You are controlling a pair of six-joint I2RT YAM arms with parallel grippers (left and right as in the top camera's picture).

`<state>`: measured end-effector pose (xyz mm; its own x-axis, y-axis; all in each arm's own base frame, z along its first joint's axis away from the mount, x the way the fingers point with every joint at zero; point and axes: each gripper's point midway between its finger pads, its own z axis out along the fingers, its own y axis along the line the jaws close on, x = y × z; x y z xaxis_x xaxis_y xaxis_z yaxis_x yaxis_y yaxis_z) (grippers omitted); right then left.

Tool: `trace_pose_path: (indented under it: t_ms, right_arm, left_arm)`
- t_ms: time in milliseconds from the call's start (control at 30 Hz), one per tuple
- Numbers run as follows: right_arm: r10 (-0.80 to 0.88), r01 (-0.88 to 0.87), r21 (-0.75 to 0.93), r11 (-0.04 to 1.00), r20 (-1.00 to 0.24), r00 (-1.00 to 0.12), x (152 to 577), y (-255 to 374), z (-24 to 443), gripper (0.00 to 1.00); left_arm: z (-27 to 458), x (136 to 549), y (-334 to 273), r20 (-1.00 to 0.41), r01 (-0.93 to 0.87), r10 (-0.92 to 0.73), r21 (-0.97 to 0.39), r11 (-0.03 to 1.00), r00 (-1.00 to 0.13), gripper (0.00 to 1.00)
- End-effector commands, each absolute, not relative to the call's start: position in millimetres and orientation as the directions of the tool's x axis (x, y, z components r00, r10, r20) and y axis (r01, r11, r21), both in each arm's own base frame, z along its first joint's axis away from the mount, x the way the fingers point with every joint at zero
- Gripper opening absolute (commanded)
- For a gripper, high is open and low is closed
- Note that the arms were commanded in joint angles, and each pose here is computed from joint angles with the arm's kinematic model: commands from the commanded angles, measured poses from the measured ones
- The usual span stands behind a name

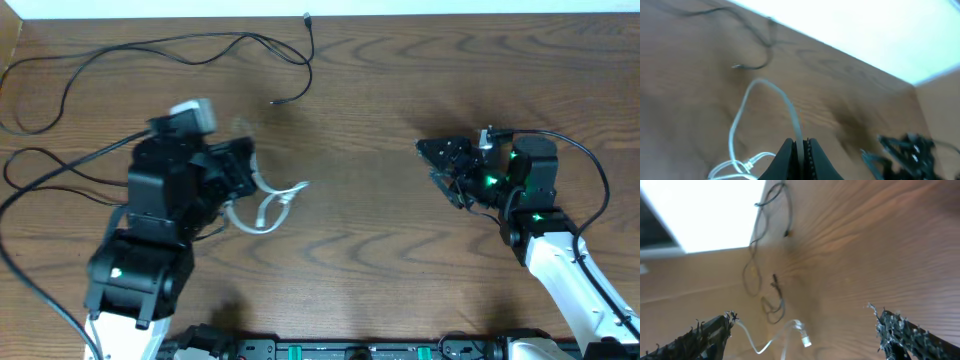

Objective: Untangle cables
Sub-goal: 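Carry the white cable to the front left with the left gripper and release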

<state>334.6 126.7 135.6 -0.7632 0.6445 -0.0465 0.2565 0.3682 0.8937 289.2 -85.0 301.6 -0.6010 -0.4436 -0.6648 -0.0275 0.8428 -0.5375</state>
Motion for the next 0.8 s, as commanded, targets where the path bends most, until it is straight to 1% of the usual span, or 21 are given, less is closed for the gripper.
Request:
trace_pose_path:
  t_ms: [0,100,167,233,367,600,767]
  right_arm:
    - [0.677,0.258,0.864,0.432,-0.121,-0.726,341,113,129,0.91]
    - [0.685,0.28,0.85,0.446,-0.123,-0.718,340,109,124,0.91]
    - [0.69,0.296,0.843,0.45,-0.117,-0.715,339,108,121,0.89]
    - [0.697,0.311,0.834,0.456,-0.117,-0.707,338,105,118,0.87]
    - [0.702,0.32,0.827,0.461,-0.12,-0.702,338,104,116,0.87]
    - [0.714,0.341,0.815,0.469,-0.123,-0.689,338,99,112,0.86]
    - [0.716,0.343,0.813,0.471,-0.126,-0.686,338,99,111,0.84]
  left_arm:
    - [290,288,-42,-0.586,-0.239,-0.604,-0.582,0.777,-0.54,0.08]
    - [283,285,-10,-0.555,-0.355,-0.676,-0.581,0.732,-0.485,0.07]
    - [281,284,10,-0.545,-0.415,-0.714,-0.582,0.7,-0.439,0.07]
    - [278,280,34,-0.514,-0.499,-0.778,-0.598,0.628,-0.362,0.08]
    - [269,266,68,-0.446,-0.622,-0.863,-0.613,0.488,-0.238,0.07]
    - [248,237,109,-0.368,-0.761,-0.926,-0.575,0.301,-0.087,0.07]
    - [236,218,141,-0.293,-0.819,-0.952,-0.566,0.096,0.091,0.08]
